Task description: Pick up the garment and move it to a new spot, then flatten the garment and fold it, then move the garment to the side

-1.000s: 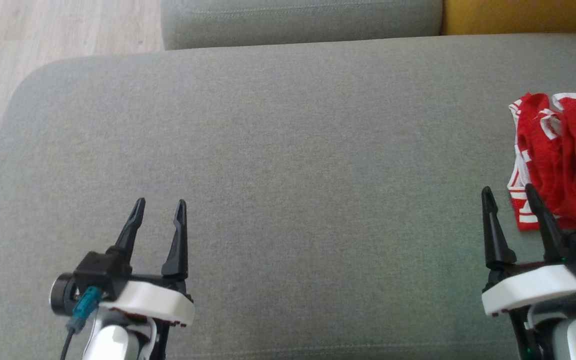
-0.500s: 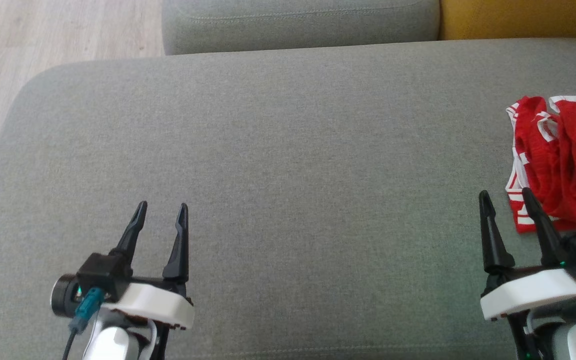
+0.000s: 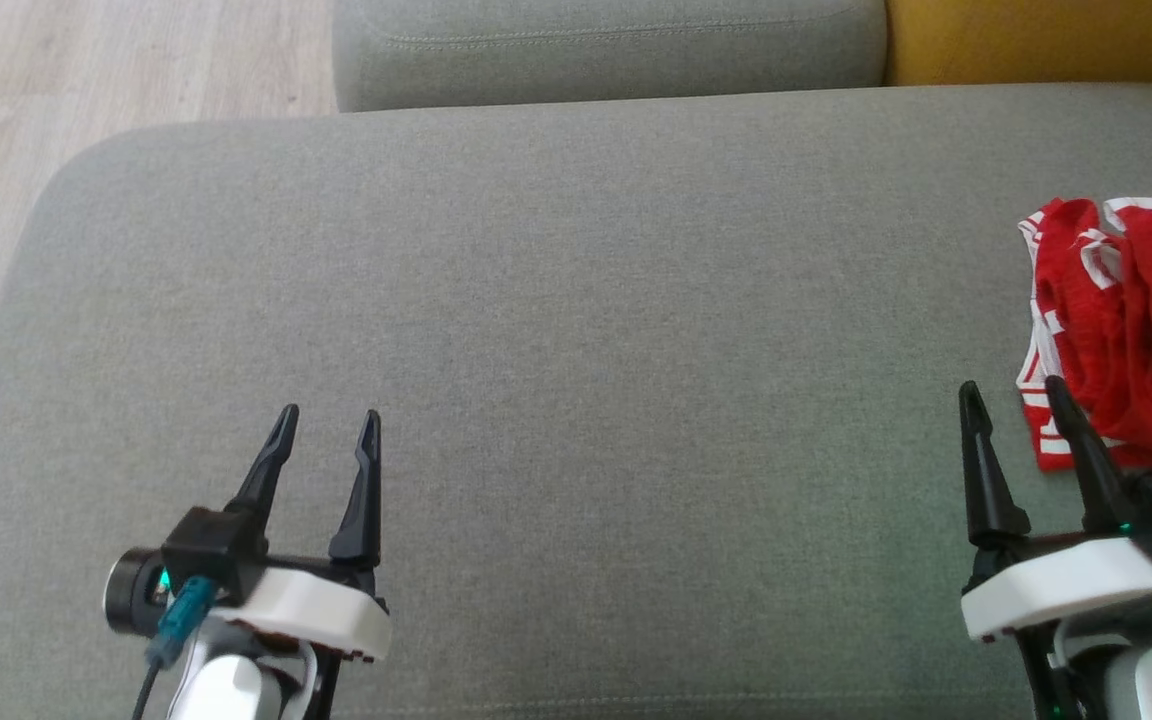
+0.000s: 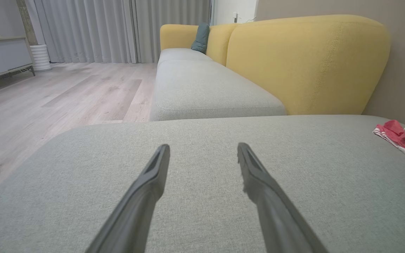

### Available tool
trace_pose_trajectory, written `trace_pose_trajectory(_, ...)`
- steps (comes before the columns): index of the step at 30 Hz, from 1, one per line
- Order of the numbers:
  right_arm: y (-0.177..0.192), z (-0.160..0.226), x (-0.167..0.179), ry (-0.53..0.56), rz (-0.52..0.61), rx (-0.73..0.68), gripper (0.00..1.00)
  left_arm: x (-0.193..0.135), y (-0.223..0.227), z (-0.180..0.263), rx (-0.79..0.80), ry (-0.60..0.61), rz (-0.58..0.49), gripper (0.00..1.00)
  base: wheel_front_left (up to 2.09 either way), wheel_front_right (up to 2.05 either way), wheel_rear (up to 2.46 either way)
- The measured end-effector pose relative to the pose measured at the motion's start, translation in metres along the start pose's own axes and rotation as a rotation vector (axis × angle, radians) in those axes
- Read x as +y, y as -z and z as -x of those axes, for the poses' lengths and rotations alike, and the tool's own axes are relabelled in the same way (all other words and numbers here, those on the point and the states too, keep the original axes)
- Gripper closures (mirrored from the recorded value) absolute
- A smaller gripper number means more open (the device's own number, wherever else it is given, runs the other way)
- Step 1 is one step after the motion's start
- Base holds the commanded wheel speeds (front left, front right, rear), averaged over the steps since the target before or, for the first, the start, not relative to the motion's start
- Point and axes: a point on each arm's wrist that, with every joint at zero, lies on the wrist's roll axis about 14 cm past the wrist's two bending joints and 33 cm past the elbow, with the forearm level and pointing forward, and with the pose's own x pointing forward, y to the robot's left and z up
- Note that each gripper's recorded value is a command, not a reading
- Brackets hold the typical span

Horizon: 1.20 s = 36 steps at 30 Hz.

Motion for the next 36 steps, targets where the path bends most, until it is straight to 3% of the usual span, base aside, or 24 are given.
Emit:
trace_pose_trajectory(18, 0.005, -0.005, 0.005, -0.018, -0.007, 0.024, 0.0, 0.004, 0.001, 0.001, 0.002, -0.019, -0.009, 0.0, 0.0, 0.0, 0.0)
trace_pose_trajectory(19, 0.005, -0.006, 0.006, -0.02, -0.008, 0.025, 1.0, 0.005, 0.002, 0.001, 0.006, -0.02, -0.01, 1.0, 0.0, 0.0, 0.0)
trace_pose_trajectory(25, 0.045, 0.003, 0.004, -0.011, -0.03, 0.145, 1.0, 0.007, 0.046, 0.025, 0.152, -0.043, 0.006, 1.0, 0.0, 0.0, 0.0)
trace_pose_trajectory(36, 0.046, 0.004, 0.004, -0.005, -0.167, 0.14, 1.0, 0.012, 0.05, 0.027, 0.179, -0.079, 0.14, 1.0, 0.0, 0.0, 0.0)
